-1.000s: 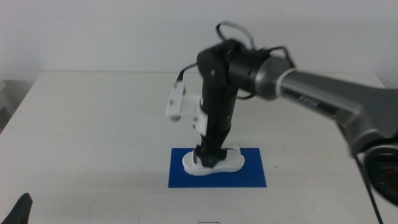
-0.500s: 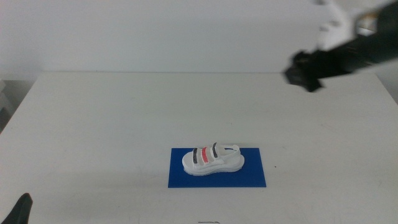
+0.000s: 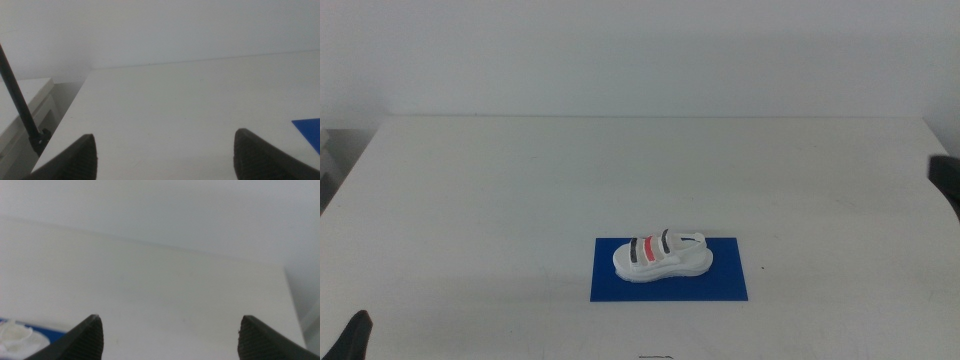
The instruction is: Use one arm to grab the shoe from the table and place it on the mat.
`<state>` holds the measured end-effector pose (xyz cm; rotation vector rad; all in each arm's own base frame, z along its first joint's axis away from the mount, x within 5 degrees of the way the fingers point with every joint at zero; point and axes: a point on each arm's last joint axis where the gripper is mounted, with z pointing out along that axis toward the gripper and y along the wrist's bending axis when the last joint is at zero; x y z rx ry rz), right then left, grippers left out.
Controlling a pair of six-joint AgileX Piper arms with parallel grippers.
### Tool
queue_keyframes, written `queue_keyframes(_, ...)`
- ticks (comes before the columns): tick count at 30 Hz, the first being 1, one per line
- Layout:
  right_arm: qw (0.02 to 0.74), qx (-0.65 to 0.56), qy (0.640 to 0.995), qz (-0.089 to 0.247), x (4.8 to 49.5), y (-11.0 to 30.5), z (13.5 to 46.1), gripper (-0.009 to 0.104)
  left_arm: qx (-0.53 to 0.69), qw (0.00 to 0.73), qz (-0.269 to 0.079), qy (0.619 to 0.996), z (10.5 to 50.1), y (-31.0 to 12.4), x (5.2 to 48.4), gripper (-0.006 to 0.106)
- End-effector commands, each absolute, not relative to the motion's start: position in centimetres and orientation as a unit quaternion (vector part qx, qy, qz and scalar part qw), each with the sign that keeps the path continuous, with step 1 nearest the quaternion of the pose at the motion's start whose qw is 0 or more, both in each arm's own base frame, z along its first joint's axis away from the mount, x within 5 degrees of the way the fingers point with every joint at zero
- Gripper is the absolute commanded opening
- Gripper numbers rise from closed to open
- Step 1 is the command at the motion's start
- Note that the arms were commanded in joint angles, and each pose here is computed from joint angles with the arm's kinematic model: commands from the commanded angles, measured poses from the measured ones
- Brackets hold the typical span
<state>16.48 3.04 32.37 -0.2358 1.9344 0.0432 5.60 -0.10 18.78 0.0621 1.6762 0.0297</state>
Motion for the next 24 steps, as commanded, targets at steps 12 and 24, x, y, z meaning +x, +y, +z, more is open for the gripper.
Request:
queue_keyframes(12, 0.709, -0.115, 0.696, -0.015, 10.1, 1.4, 28.9, 0.080, 0.019, 0.707, 0.004, 0.707, 19.8, -0.1, 5.5, 0.094)
queue_keyframes(24, 0.753, -0.111, 0.648, -0.021, 6.4, 0.9, 26.3, 0.080, 0.019, 0.707, 0.004, 0.707, 19.8, -0.1, 5.5, 0.094)
